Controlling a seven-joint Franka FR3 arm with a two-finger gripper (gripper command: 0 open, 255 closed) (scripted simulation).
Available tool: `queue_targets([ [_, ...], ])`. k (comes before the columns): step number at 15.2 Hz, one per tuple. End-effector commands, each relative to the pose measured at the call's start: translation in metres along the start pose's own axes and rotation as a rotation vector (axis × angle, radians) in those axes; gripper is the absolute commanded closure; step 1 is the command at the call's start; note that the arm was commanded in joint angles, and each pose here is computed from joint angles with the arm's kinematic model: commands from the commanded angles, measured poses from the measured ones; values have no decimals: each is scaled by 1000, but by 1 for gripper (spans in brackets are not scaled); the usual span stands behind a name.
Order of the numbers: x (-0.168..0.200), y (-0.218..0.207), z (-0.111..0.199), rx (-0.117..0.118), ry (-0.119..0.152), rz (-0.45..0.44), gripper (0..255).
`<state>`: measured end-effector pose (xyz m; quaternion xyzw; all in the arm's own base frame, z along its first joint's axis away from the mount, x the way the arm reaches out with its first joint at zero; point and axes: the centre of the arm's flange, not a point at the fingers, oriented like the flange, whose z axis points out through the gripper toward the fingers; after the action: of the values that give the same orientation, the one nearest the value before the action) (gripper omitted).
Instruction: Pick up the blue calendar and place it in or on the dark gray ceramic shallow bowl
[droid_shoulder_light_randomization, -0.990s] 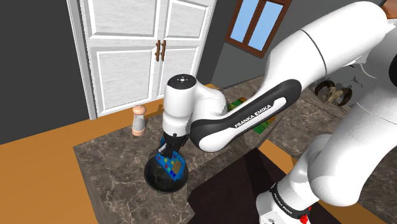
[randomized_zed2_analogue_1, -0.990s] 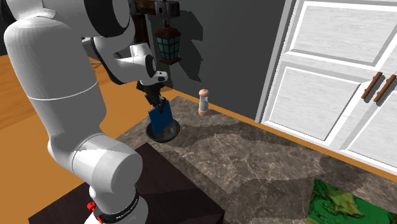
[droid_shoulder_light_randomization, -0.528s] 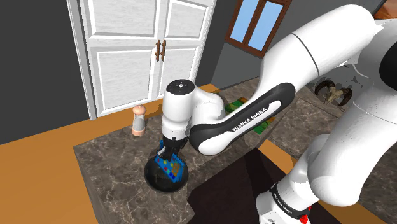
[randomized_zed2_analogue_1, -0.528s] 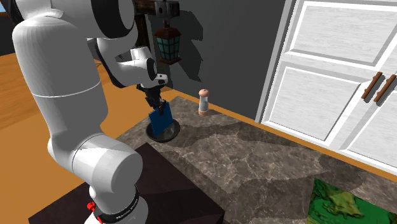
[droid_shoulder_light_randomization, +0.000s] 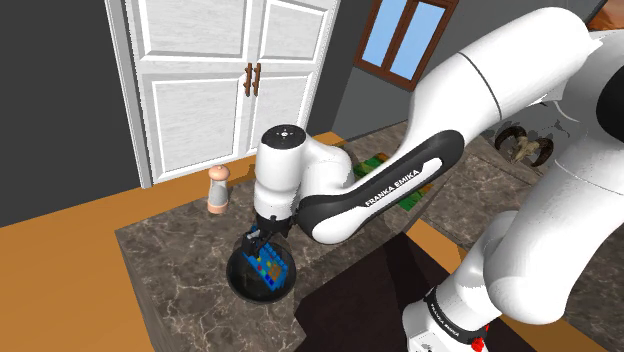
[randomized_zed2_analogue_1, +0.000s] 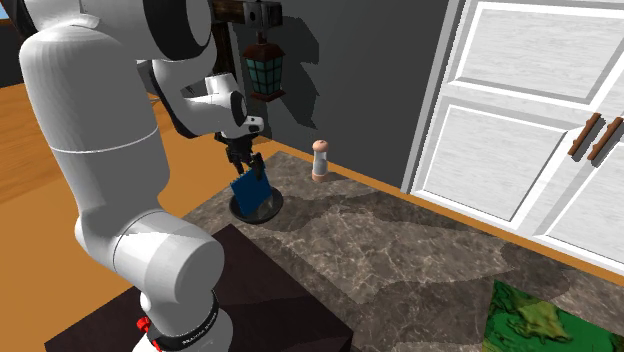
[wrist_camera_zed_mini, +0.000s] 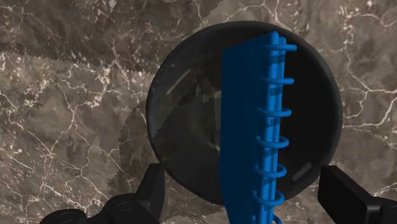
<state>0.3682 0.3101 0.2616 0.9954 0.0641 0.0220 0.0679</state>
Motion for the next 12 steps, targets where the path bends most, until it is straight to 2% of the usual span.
queue_targets([
  [1, 0, 0, 0, 0, 0, 0, 0],
  [5, 0, 0, -50, 0, 0, 0, 0],
  [12, 0, 0, -50, 0, 0, 0, 0],
])
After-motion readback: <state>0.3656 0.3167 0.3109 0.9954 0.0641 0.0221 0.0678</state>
